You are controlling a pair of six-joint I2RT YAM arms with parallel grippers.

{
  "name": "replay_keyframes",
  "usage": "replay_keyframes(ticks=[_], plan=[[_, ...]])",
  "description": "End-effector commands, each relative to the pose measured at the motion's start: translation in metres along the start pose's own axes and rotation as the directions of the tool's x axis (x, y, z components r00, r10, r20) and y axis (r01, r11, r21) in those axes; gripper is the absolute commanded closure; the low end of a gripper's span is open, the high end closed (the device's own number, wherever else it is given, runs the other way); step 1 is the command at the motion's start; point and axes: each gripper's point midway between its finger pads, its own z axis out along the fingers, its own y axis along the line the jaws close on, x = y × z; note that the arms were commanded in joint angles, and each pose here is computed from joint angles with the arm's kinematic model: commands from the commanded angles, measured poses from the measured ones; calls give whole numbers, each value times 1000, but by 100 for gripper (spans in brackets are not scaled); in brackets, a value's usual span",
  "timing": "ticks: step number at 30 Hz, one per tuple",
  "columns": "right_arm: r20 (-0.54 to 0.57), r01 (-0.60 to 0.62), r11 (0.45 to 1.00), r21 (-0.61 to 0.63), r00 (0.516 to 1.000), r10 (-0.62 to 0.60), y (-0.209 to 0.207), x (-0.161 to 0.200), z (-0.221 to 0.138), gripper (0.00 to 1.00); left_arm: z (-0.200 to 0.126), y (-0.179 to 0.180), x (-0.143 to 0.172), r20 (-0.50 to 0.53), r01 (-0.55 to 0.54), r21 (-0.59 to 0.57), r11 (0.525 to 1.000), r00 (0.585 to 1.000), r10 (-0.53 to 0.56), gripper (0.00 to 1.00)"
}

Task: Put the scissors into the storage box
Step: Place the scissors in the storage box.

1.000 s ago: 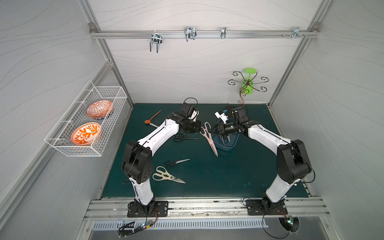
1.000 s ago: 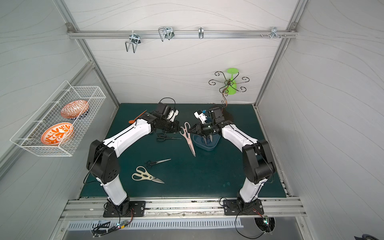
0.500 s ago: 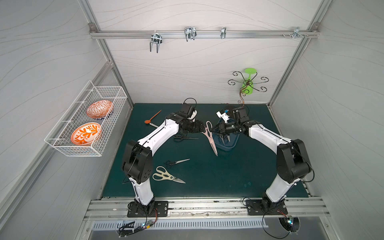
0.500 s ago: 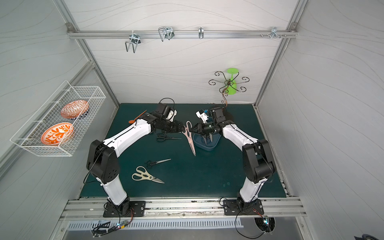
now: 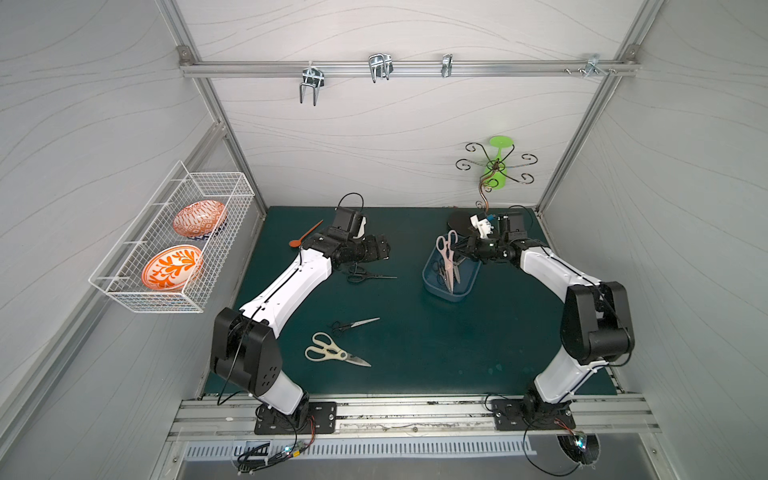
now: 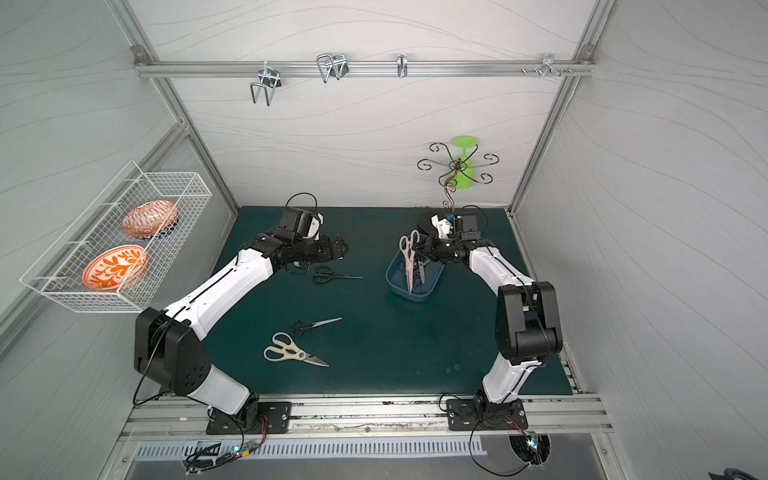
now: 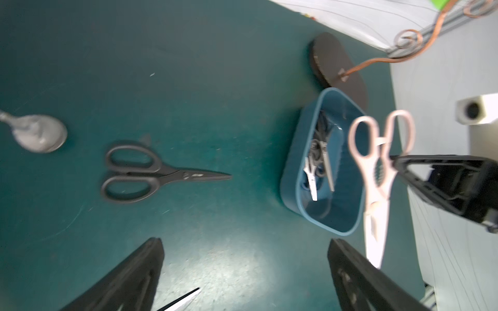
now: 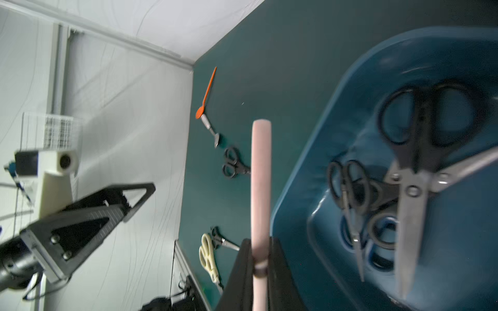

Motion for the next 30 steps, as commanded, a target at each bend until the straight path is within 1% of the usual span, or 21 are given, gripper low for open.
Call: replay_keyframes(ticks=[1,3,6,9,11,15,20,21,23,25,27,30], plan=[[100,-105,990,98,990,95,-34,-17,3,100,-1,21,6,23,47,-39,998,999,-46,1],[138,-158,981,116,980,142,-45,-22,7,100,-4,30,10,30,74,-49,996,997,-72,1],[190,-248,963,106,956,225,-59,-30,17,100,-7,39,16,31,97,-52,994,995,-95,1],[208,-294,952,88,940,271,-67,-35,30,100,-10,44,17,35,99,-59,993,995,-97,1],[214,-303,948,98,937,277,-71,-36,38,100,-12,46,17,42,100,-65,993,994,-97,1],[209,-286,942,175,946,248,-78,-31,51,100,-12,51,18,46,99,-76,992,994,-95,1],[183,-299,917,265,949,257,-94,-14,62,100,-6,63,21,47,161,-77,984,986,-158,1],[183,-313,906,284,946,269,-100,-11,62,97,-5,66,21,43,179,-75,981,983,-176,1],[183,-322,893,316,944,275,-107,-7,61,89,-2,72,23,37,204,-77,976,979,-202,1],[170,-317,882,350,947,273,-111,-4,60,75,0,77,23,33,219,-84,972,976,-217,1],[160,-302,878,372,952,260,-110,-4,58,73,4,81,23,22,231,-93,969,973,-230,1],[164,-261,871,416,964,210,-106,-7,48,66,11,89,22,4,251,-123,960,968,-252,2]])
